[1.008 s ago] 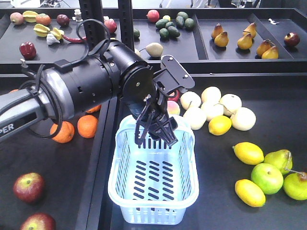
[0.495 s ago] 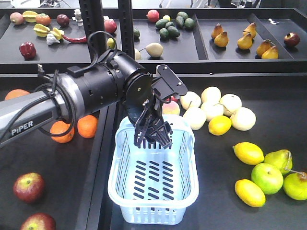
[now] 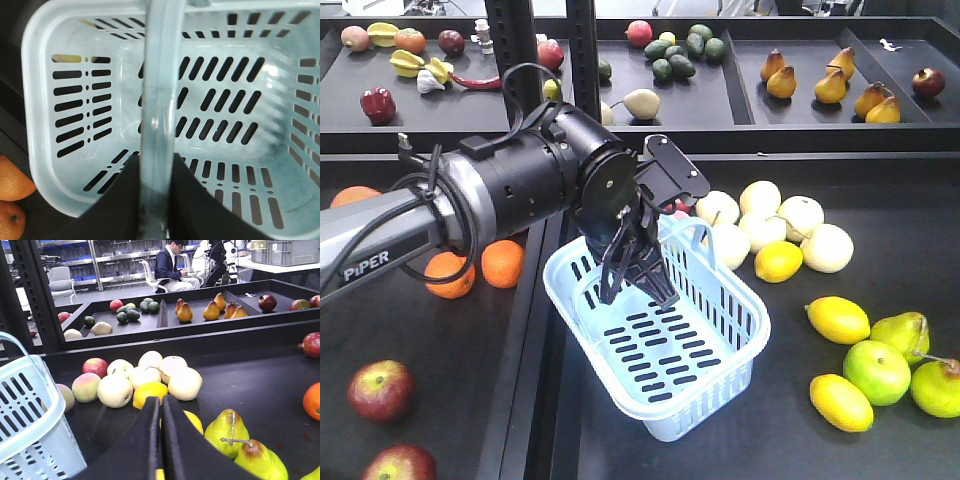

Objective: Pick three apples into basket with both arms
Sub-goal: 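Lift the light-blue basket by its handle with the left gripper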

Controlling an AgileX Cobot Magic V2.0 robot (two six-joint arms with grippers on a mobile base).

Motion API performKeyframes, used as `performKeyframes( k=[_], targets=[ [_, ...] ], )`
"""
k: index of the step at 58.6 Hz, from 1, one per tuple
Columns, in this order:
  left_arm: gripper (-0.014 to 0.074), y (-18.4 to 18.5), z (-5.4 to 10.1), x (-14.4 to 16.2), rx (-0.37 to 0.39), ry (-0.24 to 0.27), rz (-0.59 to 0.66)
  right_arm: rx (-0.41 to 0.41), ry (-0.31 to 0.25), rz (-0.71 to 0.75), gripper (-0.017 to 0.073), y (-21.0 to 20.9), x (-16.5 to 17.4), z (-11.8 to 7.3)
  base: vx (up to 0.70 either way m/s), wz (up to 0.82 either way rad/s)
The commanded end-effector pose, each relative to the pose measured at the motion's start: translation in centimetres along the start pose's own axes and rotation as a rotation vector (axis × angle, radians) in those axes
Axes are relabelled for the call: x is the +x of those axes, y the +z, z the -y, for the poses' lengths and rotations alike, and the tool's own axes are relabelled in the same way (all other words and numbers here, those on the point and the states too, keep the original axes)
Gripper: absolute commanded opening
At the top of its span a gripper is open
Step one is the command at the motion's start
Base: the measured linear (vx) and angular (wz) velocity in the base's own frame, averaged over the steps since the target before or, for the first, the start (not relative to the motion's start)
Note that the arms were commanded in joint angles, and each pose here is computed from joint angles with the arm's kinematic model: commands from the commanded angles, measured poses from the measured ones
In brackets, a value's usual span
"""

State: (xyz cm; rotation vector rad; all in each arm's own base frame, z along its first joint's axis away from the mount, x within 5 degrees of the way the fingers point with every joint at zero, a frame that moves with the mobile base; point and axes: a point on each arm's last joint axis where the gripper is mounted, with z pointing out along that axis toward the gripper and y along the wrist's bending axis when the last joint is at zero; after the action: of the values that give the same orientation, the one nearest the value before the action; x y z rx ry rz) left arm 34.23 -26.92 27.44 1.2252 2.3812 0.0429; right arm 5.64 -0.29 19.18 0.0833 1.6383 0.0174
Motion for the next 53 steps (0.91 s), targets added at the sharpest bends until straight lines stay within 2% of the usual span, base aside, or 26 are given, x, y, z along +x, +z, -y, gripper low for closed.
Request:
performKeyframes(
  k=[1,19,25,32,40,53],
  targets=[
    [-0.0008,-4.6,-0.9,-0.5,-0.033,-0.027,0.106,-0.01,-0.009,0.071,-0.0005,0.0,-0.3,-0.1,0.0,0.0],
    [-0.0008,-13.3,-1.4,0.5,-0.034,-0.076,0.282,-0.01,-0.009,0.071,-0.0005,0.0,-0.3,-0.1,0.0,0.0],
    [-0.0007,-16.4,-1.0,1.5,0.007,-0.11,0.318,-0.01,-0.009,0.071,-0.0005,0.0,-0.3,-0.1,0.0,0.0],
    [-0.0006,-19.8,-0.3,3.1,0.09,-0.181,0.341,-0.01,-0.009,0.071,-0.0005,0.0,-0.3,-0.1,0.0,0.0],
    [-0.0006,-22.9,0.4,5.0,0.147,-0.189,0.349,-0.01,-0.009,0.071,-0.0005,0.0,-0.3,-0.1,0.0,0.0],
    [-0.0006,-26.8,0.6,7.3,0.14,-0.186,0.408,-0.01,-0.009,0.071,-0.0005,0.0,-0.3,-0.1,0.0,0.0]
  ],
)
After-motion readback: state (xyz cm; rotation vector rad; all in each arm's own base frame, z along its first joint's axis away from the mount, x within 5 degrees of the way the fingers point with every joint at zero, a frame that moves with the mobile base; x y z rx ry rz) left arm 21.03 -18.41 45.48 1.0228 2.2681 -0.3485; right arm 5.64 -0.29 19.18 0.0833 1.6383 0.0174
